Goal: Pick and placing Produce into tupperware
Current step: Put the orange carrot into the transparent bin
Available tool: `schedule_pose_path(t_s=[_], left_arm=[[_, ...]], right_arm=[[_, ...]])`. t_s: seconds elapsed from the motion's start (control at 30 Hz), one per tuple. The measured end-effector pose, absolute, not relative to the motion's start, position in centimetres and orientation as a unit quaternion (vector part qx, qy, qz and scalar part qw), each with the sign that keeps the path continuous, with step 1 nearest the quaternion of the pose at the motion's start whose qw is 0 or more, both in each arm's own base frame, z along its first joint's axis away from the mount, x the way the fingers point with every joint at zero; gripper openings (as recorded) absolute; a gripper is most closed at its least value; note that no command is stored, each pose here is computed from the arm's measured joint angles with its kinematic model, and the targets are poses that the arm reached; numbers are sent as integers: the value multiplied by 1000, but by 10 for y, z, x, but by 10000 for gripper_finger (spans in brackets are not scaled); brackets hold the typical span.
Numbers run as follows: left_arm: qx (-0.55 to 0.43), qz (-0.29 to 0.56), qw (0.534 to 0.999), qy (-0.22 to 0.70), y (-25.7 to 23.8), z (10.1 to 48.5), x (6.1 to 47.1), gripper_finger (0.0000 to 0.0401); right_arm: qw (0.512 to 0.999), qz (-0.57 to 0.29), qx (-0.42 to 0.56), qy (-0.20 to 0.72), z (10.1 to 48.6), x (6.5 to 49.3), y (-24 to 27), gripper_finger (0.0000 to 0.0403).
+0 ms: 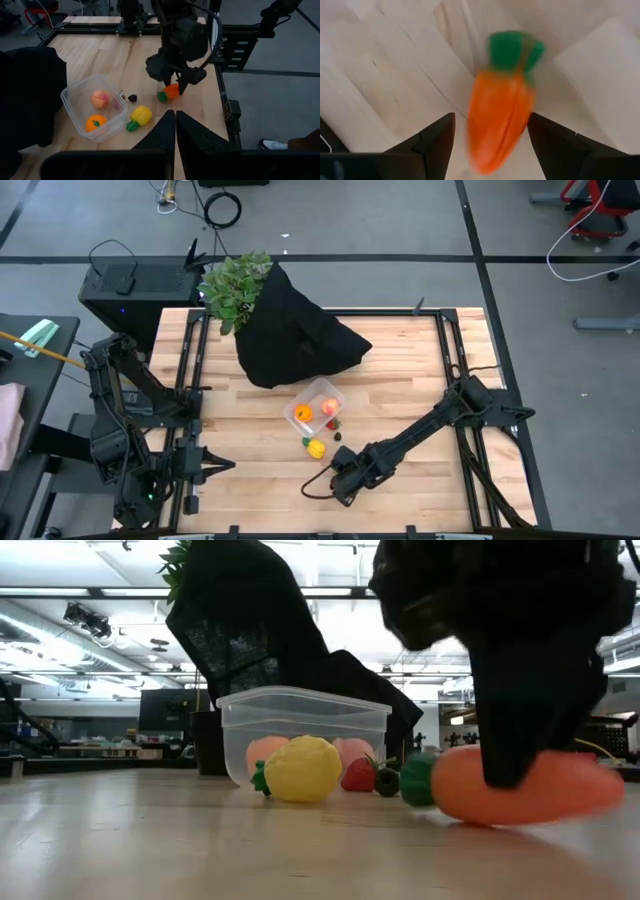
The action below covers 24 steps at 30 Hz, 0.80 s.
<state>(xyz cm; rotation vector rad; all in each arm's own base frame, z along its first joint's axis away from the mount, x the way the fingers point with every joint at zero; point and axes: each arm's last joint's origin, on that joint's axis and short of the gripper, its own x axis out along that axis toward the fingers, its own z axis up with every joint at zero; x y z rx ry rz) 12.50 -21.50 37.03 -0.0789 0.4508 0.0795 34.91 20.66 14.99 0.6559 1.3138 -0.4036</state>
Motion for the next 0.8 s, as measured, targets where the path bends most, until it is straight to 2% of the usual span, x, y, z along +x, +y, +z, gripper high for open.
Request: schedule_pose_path(t_s=[0.27, 0.6, 0.7, 0.8], left_arm=[[-39, 39, 973, 223, -215, 370, 125, 18], [-38, 40, 973, 224, -215, 370, 125, 21], [-38, 40, 973, 224, -215, 370, 125, 24], [-38, 40, 973, 224, -215, 370, 125, 24]], right_arm=[[721, -184, 306, 594, 141, 355, 204, 243], [748, -187, 299, 563, 163, 358, 192, 159], [752, -180, 297, 560, 171, 357, 188, 155], [761, -165, 300, 551, 186, 355, 185, 168]])
